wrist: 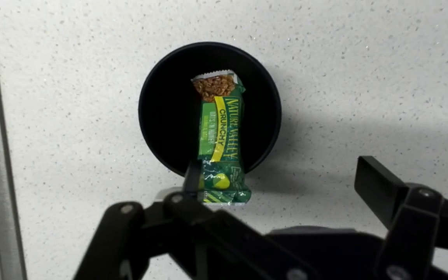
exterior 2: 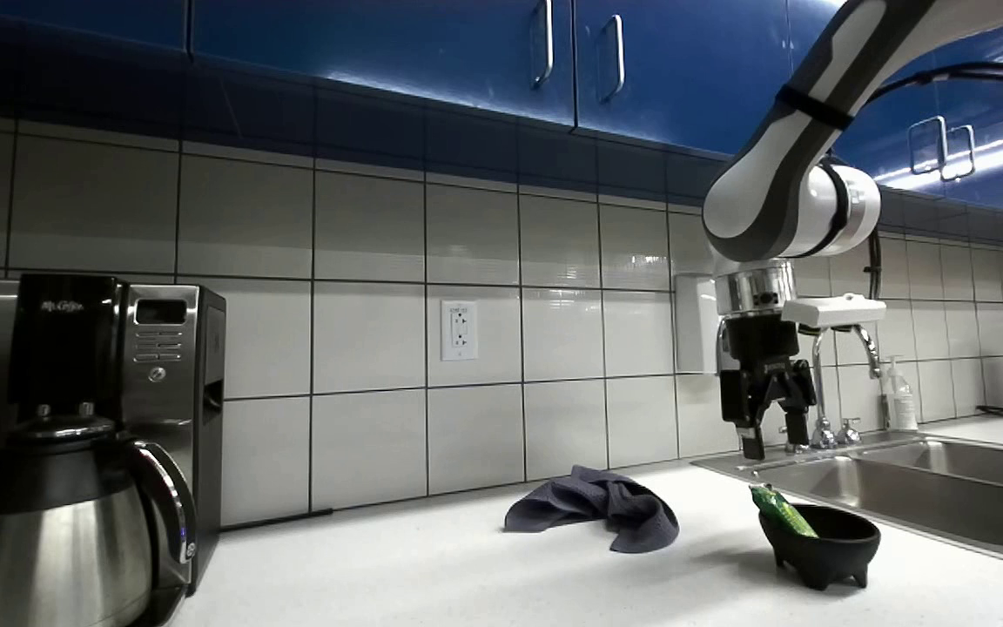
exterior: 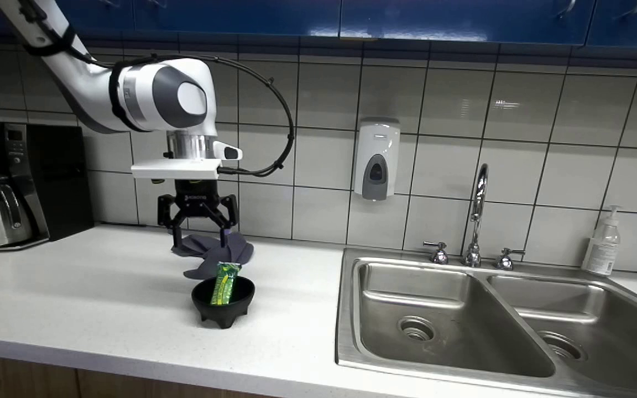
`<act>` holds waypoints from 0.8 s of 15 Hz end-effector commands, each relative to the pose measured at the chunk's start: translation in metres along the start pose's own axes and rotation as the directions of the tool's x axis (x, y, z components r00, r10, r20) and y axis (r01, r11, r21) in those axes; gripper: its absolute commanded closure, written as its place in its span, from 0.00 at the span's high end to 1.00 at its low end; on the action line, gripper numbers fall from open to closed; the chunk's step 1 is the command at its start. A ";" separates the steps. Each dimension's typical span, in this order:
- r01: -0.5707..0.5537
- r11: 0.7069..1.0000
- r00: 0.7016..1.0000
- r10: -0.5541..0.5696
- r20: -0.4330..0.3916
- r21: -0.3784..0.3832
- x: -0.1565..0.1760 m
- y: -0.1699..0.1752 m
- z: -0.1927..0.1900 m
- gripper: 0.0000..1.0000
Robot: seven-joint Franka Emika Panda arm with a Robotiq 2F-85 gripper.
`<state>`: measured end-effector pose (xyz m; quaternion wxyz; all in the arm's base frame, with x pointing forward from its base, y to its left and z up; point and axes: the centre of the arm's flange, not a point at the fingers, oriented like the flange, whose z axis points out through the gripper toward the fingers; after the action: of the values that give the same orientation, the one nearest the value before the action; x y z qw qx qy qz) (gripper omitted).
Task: Put the green bar in the bowl
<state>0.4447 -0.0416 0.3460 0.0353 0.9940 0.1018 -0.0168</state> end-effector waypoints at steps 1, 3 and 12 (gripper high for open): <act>-0.001 1.000 1.000 0.001 -0.011 0.010 -0.033 -0.022 -0.019 1.00; 0.002 1.000 1.000 -0.002 -0.021 0.010 -0.050 -0.032 -0.019 1.00; 0.005 1.000 1.000 -0.005 -0.019 0.021 -0.075 -0.042 -0.004 1.00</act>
<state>0.3633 -0.0157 0.3498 0.0238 0.9942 0.1044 -0.0086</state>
